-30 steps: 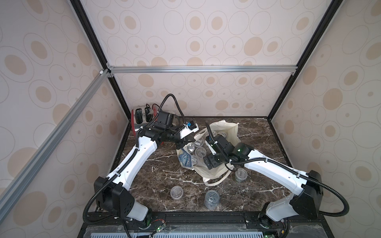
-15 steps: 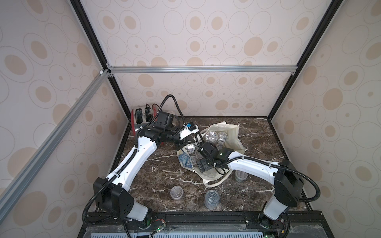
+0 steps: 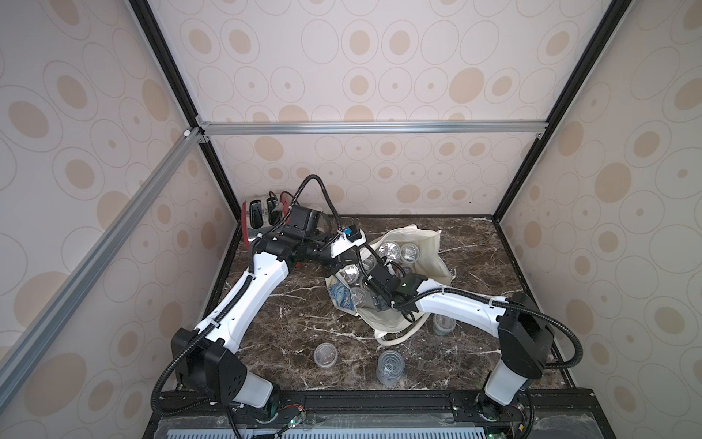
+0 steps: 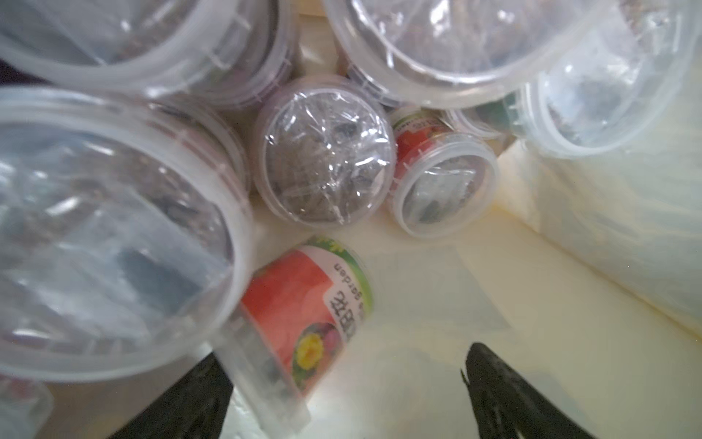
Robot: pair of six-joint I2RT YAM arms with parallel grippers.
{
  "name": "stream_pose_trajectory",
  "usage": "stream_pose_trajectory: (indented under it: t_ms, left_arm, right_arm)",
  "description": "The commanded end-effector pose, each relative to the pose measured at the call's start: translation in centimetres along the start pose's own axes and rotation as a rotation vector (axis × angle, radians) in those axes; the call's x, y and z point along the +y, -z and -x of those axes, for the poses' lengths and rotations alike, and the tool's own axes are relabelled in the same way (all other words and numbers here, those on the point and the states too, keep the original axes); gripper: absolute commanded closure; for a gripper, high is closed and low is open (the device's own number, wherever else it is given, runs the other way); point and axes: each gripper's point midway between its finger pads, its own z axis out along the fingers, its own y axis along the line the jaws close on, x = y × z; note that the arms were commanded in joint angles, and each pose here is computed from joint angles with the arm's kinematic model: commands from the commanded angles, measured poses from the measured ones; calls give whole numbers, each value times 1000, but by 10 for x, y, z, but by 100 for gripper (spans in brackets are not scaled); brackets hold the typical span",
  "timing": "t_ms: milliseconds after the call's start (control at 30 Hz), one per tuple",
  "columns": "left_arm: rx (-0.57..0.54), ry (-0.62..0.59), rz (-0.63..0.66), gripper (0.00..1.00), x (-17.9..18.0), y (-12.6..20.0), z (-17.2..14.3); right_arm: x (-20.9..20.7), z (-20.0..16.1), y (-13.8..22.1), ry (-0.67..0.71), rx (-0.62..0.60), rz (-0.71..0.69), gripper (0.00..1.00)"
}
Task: Take out the seed jars from the canvas bag
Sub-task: Pick up the seed jar from the canvas bag.
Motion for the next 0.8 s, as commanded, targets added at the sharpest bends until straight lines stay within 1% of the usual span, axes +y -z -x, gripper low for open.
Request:
stream_pose_trajectory:
  t_ms: [0,133,300,400,467,567,767]
  left_arm:
    - [-20,-47,-42,100,-16,8,8]
    - [-18,-43,-35,100,-14,8,8]
    - [-18,-37,-40,100,-13,5,7]
    - [-15,-33,-39,100,-12,5,7]
    - [-14,-34,-43,100,-12,4,6]
    - [-18,-36,-40,100,-11,4,8]
    - [-12,-33,-44,100,-12,4,5]
  right_arm:
    - [-35,-1,12,-25,-21,-89,3]
    - [-56,-7,14,-48,-5,-120,3]
    - [-60,-5,18,-76,-7,-95,3]
    - [-44,-1,24,-81,-12,12,3]
    - [-22,3,28,-54,-21,149,3]
    - [0,6,36,-26,-40,287,3]
    - [28,1,32,14,-15,407,2]
